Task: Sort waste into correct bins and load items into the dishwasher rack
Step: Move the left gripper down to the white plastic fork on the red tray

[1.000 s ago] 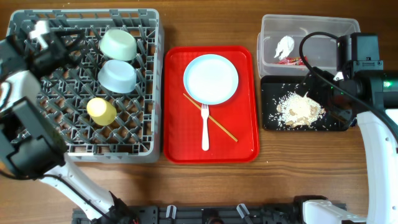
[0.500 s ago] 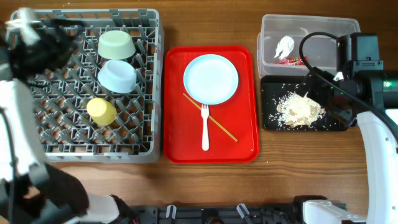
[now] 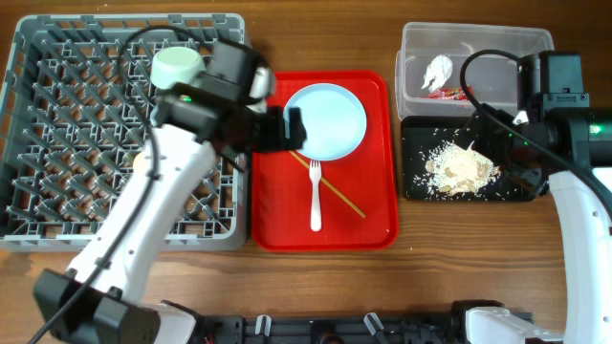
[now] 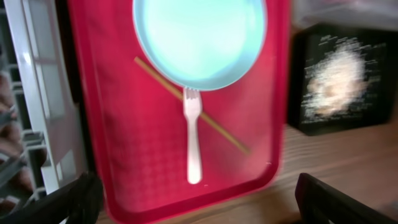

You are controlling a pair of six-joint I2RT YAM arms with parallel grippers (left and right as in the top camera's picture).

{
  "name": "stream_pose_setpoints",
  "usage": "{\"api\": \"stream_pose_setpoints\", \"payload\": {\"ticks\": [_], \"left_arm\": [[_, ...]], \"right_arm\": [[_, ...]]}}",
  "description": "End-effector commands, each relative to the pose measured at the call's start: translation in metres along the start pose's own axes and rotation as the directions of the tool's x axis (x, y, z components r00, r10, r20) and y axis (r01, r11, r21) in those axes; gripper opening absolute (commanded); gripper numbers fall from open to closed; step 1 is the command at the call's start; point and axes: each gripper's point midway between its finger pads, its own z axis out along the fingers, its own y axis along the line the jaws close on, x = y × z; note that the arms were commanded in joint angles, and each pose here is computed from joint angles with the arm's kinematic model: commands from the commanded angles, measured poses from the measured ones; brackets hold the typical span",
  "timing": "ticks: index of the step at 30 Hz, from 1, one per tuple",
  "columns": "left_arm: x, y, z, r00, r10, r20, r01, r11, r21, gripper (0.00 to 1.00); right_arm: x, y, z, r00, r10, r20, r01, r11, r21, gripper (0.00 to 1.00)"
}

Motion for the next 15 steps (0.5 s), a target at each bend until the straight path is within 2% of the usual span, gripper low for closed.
{"api": "stream_pose_setpoints", "payload": {"ticks": [1,3,6,9,15], "left_arm": [[0.013,0.004,0.036,0.999,-0.033,-0.004,0.032,0.977,-0.212,1.00],[0.030,-0.012,0.063,0.997,0.019,-0.071,-0.035,0.974,-0.225,1.00],[0.050,-0.019,0.102,0.990,0.012,-0.143,-0.052,0.960,-0.275,1.00],[0.063,-0.008,0.134,0.978,-0.060,-0.197,-0.011,0.940,-0.342,1.00],[0.077,0.012,0.173,0.958,-0.093,-0.272,-0.028,0.912,-0.410,1.00]], "right_arm": [[-0.002,-0.004,-0.005,1.000,-0.001,0.025,0.001,1.000,0.005,1.00],[-0.002,-0.004,-0.005,1.000,-0.001,0.024,0.001,1.000,0.006,1.00],[-0.002,-0.004,-0.005,1.000,0.000,0.024,0.000,1.000,0.006,1.00],[-0.001,-0.005,-0.005,1.000,-0.002,0.020,0.002,1.000,0.009,1.00],[0.000,-0.005,-0.005,1.000,-0.001,0.018,0.001,1.000,0.010,1.00]]}}
